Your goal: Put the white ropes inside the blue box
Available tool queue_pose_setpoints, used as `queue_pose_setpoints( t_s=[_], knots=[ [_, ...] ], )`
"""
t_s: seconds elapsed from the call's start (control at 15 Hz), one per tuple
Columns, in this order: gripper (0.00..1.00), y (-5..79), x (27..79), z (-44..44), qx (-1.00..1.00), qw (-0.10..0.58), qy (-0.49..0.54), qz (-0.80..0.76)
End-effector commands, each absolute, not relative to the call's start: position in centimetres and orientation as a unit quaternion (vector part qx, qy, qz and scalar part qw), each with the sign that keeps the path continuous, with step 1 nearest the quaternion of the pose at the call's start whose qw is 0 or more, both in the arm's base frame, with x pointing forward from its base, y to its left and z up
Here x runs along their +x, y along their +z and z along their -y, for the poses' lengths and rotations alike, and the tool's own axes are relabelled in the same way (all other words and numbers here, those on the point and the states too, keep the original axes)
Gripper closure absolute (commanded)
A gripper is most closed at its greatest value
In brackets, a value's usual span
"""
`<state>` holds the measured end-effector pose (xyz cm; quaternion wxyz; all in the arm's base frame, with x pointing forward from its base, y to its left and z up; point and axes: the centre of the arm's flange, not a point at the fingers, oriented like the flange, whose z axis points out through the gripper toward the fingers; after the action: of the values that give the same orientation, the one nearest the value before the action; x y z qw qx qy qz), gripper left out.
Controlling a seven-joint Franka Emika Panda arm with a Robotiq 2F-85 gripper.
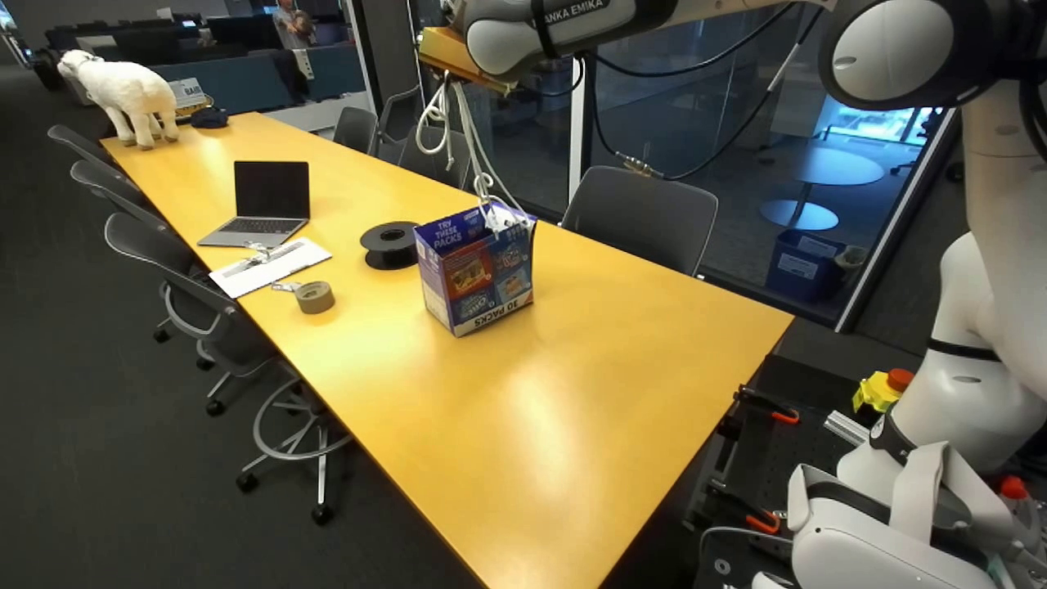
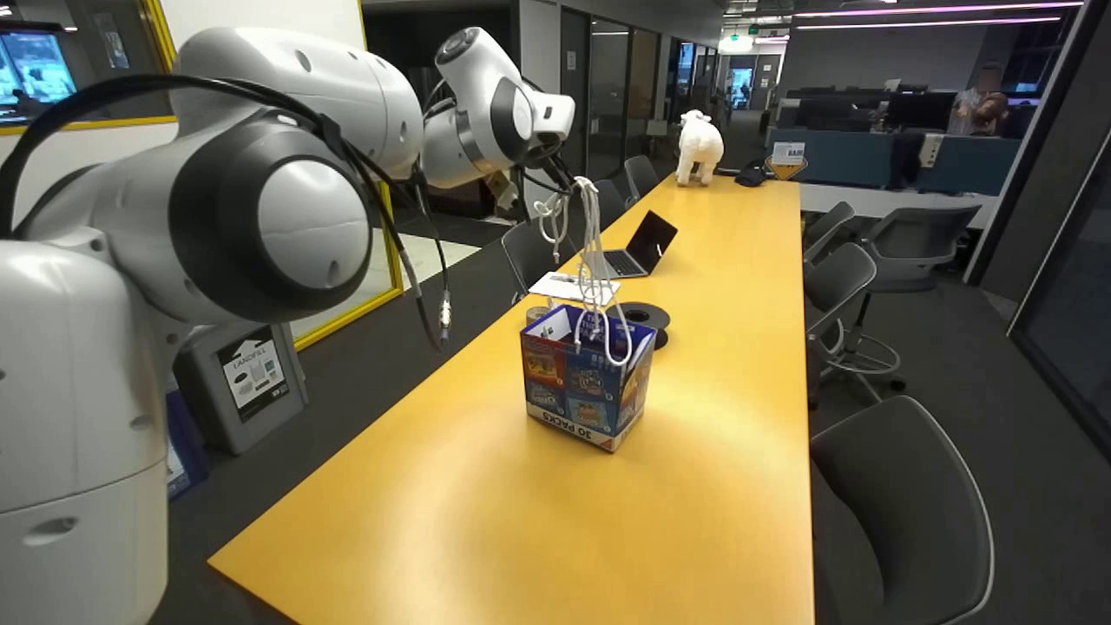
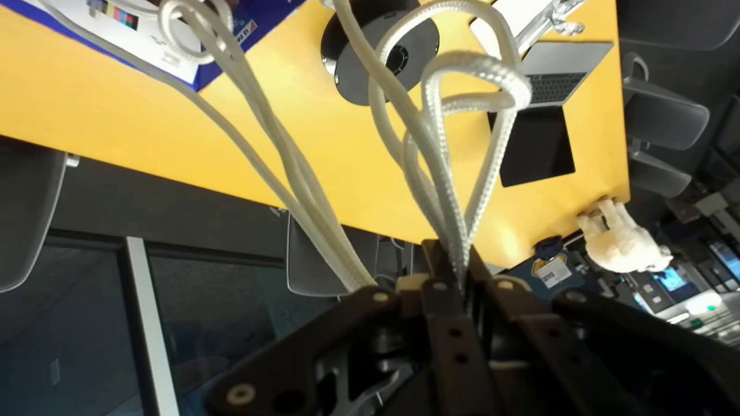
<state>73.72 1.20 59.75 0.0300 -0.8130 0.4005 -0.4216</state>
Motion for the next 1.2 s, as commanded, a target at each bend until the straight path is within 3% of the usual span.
queue_pose_setpoints(
  t_s=[0.0, 0.53, 1.13],
  knots=[
    [0.93, 64.1, 77.6, -3.6, -0.78, -0.01, -0.449, -0.436],
    [0.92, 65.3, 79.4, -3.3, -0.761, -0.05, -0.446, -0.469],
    [0.92, 57.7, 81.9, -1.3, -0.787, -0.052, -0.39, -0.476]
  ],
)
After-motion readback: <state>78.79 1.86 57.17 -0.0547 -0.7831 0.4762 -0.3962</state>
